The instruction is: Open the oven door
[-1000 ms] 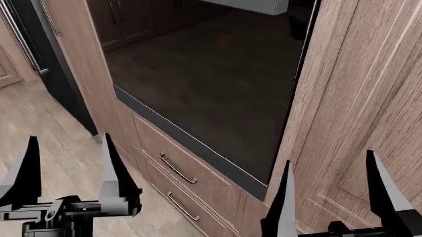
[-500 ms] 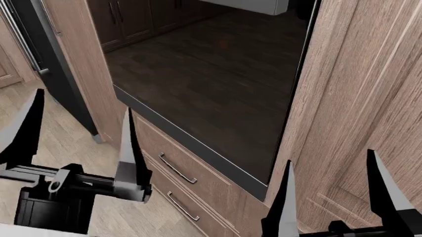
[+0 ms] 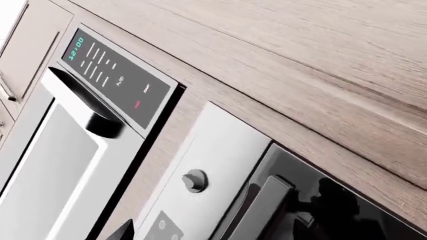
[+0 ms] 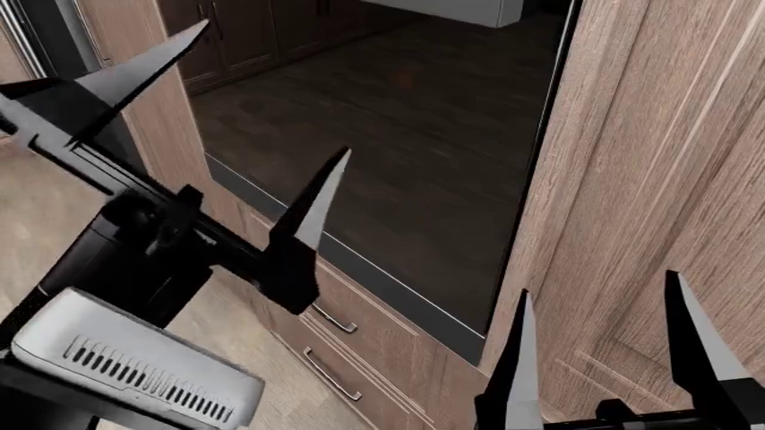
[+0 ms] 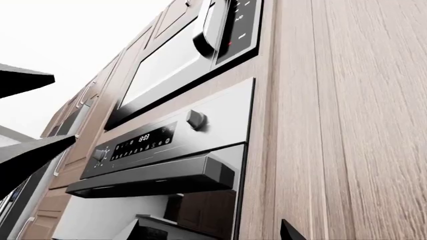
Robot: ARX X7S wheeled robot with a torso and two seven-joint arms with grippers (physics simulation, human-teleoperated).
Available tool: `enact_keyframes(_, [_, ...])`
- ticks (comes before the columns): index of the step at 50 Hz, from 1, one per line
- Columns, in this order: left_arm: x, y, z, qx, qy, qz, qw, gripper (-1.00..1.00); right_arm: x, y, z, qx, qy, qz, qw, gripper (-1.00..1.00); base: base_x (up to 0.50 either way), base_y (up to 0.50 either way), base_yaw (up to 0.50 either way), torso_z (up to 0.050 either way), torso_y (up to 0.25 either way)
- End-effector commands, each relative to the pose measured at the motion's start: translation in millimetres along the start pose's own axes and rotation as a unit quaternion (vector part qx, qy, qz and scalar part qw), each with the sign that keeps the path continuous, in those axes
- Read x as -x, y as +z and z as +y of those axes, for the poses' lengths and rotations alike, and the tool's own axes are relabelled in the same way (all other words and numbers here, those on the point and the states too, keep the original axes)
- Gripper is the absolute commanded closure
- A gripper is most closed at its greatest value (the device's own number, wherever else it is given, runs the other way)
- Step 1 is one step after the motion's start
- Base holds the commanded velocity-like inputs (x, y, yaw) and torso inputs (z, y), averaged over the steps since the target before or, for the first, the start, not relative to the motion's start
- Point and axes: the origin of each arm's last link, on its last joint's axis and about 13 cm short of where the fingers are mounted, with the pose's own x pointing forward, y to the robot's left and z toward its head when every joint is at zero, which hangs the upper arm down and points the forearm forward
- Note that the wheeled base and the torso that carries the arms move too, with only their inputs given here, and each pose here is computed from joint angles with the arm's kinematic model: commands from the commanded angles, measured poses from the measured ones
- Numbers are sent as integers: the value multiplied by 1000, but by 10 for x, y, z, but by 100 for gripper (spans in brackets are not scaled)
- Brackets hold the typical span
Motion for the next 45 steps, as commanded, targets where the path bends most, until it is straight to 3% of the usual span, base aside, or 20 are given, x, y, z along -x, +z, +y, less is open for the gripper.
enact_keyframes(1, [-267,-69,313,-65,-73,-15,995,-100,0,-2,5,-1,0,1,1000,-100,0,0,0,0,0])
enact_keyframes(22, [-559,-154,631,-105,-151,-9,983,-100,4,-14,2,-2,1,1,1000,-100,0,0,0,0,0])
enact_keyframes(45, [-696,-154,826,-122,-208,5,970,-100,3,-10,-2,0,0,1,1000,-100,0,0,0,0,0])
